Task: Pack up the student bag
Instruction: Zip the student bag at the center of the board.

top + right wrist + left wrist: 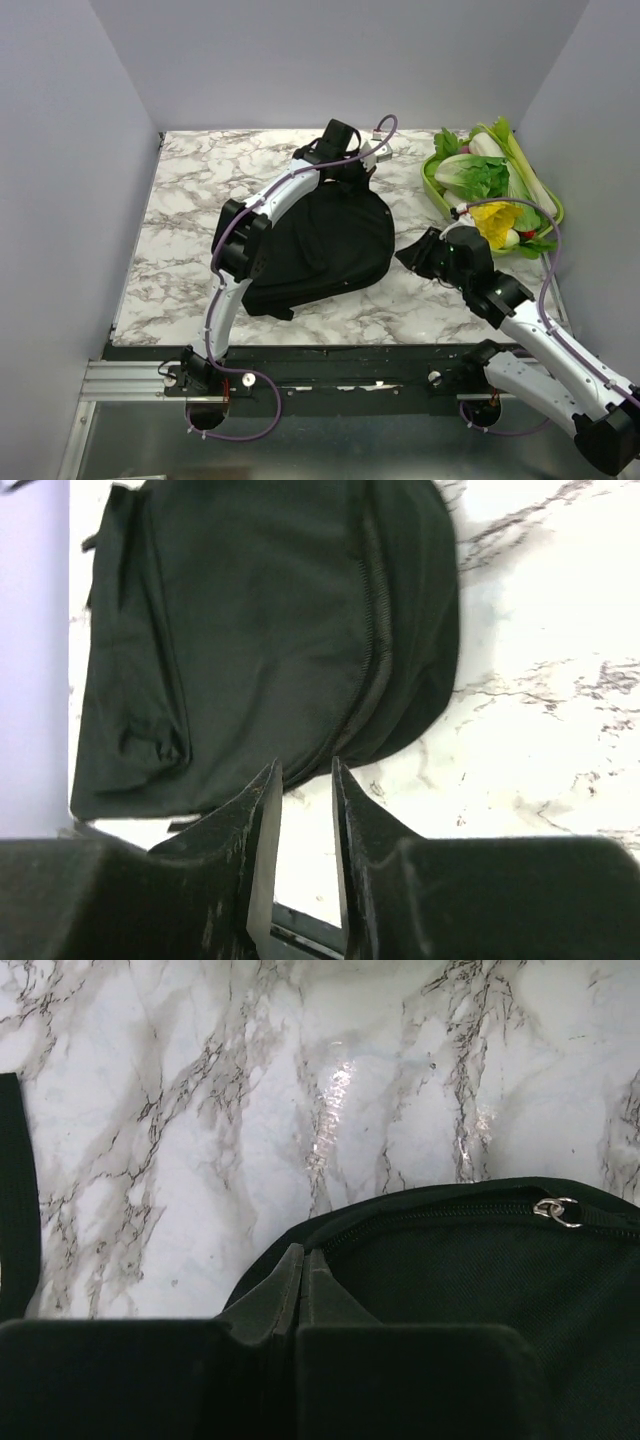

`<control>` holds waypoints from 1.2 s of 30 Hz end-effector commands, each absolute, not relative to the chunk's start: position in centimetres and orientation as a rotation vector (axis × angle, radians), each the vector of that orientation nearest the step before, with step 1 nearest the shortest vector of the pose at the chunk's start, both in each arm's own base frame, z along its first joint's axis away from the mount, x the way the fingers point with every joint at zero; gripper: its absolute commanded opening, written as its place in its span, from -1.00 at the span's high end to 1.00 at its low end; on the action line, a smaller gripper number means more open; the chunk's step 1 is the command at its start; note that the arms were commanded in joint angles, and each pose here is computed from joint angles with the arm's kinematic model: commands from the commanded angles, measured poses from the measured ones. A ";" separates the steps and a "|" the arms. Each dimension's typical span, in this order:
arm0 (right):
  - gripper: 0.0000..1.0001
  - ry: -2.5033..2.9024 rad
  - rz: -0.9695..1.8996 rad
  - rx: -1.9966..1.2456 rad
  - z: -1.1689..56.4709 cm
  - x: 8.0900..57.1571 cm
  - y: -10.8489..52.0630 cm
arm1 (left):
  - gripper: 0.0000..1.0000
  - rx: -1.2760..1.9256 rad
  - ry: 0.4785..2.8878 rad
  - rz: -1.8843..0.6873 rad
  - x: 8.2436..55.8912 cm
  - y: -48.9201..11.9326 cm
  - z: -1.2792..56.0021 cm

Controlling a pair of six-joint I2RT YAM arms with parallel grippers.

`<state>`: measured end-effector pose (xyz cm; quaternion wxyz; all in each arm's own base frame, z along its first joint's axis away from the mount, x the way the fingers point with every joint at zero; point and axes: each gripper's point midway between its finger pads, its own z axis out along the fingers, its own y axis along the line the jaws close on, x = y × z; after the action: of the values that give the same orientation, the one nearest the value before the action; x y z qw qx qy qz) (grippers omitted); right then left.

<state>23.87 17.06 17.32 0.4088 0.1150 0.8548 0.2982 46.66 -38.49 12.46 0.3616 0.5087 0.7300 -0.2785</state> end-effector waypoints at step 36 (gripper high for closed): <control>0.93 2.081 0.983 0.180 18.6 30.4 25.0 | -0.96 1.241 1.840 -0.814 39.3 -35.8 20.3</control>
<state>30.43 22.58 14.96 0.3894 0.1053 0.8510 0.3364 39.73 -36.28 20.18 0.3730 0.4909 0.7179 -0.3232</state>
